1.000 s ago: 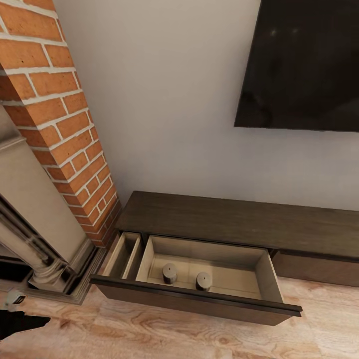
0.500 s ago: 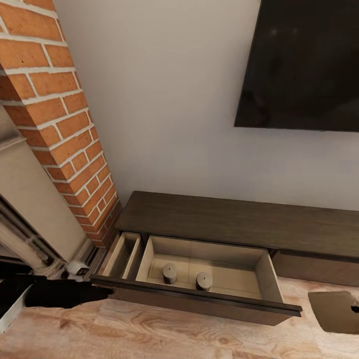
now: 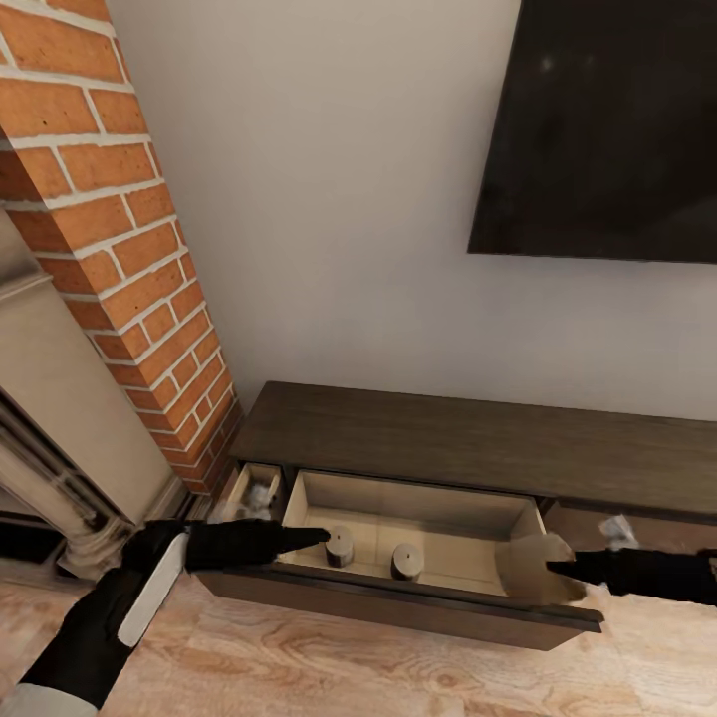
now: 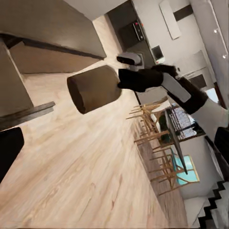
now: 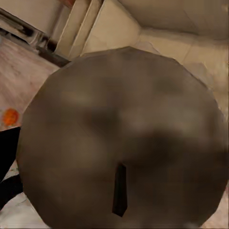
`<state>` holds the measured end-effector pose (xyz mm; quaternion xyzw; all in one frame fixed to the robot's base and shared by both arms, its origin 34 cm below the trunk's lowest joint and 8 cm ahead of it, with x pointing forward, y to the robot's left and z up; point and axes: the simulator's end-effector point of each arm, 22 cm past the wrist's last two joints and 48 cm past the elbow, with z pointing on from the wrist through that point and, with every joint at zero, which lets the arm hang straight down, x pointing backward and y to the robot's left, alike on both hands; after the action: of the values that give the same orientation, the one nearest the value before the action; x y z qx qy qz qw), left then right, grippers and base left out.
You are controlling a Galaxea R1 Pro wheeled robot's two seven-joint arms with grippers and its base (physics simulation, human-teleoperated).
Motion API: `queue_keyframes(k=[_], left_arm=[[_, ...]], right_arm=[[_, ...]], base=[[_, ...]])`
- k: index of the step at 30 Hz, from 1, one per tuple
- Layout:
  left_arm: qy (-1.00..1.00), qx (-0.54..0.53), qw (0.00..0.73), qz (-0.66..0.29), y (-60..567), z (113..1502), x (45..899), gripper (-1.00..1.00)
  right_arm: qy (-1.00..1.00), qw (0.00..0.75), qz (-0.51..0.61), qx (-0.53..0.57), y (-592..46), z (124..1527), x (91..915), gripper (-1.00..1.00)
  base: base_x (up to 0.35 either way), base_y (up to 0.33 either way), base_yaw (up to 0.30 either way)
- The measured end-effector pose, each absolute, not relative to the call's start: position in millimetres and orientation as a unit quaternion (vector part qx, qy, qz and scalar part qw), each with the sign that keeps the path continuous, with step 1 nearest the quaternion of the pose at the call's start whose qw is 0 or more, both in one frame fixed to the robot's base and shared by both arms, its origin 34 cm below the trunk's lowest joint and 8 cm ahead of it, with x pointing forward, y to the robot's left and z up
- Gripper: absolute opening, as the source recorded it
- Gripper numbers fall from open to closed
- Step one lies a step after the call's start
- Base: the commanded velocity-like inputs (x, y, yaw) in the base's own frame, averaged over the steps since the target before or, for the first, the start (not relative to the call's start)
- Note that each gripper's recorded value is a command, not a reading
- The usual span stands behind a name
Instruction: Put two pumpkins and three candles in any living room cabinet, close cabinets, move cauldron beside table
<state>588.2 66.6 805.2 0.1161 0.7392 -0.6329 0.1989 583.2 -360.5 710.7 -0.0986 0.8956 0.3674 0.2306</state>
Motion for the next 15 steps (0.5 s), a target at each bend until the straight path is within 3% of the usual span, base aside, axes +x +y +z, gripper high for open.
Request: queue_keyframes(k=[2, 3, 4, 15], left_arm=[[0.730, 0.117, 0.205, -0.641, 48.7, 814.7, 594.3, 1.00], [0.729, 0.117, 0.207, -0.642, 47.3, 816.5, 596.7, 1.00], [0.728, 0.118, 0.209, -0.642, 45.6, 818.2, 598.5, 1.00], [0.754, 0.105, 0.235, -0.605, 17.0, 812.0, 625.4, 1.00]], right_arm=[[0.860, 0.242, 0.442, -0.085, -243.9, 706.0, 595.4, -1.00], [0.862, 0.241, 0.437, -0.089, -235.1, 700.8, 594.8, -1.00], [0.872, 0.248, 0.411, -0.096, -253.9, 699.2, 598.9, -1.00], [0.877, 0.271, 0.388, -0.087, -229.9, 699.4, 616.9, -1.00]], base=[[0.000, 0.000, 0.000], [0.000, 0.000, 0.000], [0.000, 0.000, 0.000], [0.000, 0.000, 0.000]])
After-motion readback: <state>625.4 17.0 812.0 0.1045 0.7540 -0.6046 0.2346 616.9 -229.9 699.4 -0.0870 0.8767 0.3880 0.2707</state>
